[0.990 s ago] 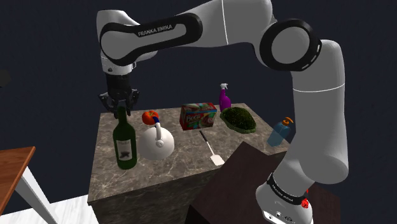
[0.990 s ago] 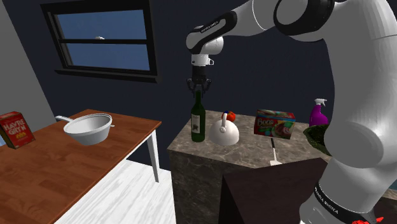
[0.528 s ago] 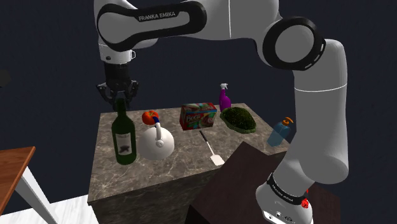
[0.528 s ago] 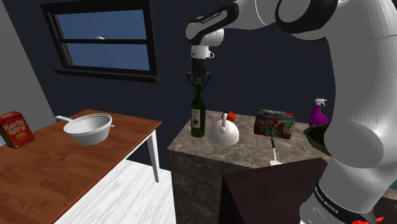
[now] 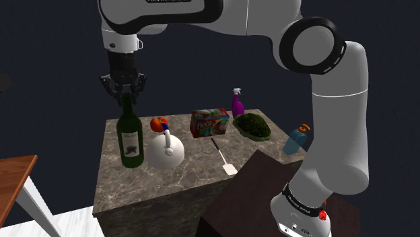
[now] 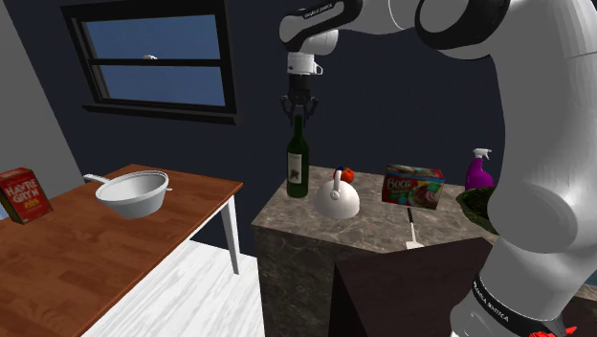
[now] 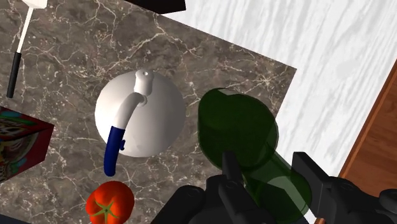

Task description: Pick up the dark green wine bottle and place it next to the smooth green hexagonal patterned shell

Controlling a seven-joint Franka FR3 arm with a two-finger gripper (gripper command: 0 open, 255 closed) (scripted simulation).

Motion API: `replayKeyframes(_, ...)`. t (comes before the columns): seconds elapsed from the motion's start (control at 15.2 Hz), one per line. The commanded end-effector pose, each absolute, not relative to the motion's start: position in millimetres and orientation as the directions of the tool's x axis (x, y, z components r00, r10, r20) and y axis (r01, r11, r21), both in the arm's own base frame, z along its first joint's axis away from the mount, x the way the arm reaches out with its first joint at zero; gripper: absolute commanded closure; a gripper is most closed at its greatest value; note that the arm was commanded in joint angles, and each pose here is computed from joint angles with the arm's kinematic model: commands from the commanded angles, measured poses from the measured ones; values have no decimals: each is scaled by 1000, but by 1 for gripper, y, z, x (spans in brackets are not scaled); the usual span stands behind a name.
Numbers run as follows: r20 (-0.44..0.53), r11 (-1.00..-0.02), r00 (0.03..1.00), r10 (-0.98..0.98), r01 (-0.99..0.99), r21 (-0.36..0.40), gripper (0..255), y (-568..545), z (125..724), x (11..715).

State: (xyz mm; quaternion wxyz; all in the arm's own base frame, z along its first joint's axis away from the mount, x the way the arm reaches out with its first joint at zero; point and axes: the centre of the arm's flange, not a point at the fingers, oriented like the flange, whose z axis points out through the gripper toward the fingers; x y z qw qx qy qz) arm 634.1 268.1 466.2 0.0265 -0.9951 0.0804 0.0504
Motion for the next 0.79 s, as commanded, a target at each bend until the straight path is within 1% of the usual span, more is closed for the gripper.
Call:
replayKeyframes(0.0,-104,-986,982,-158,-163,-45,255,269,477,634)
replayKeyframes(0.73,-104,-986,982,-158,-163,-45,255,269,535,634)
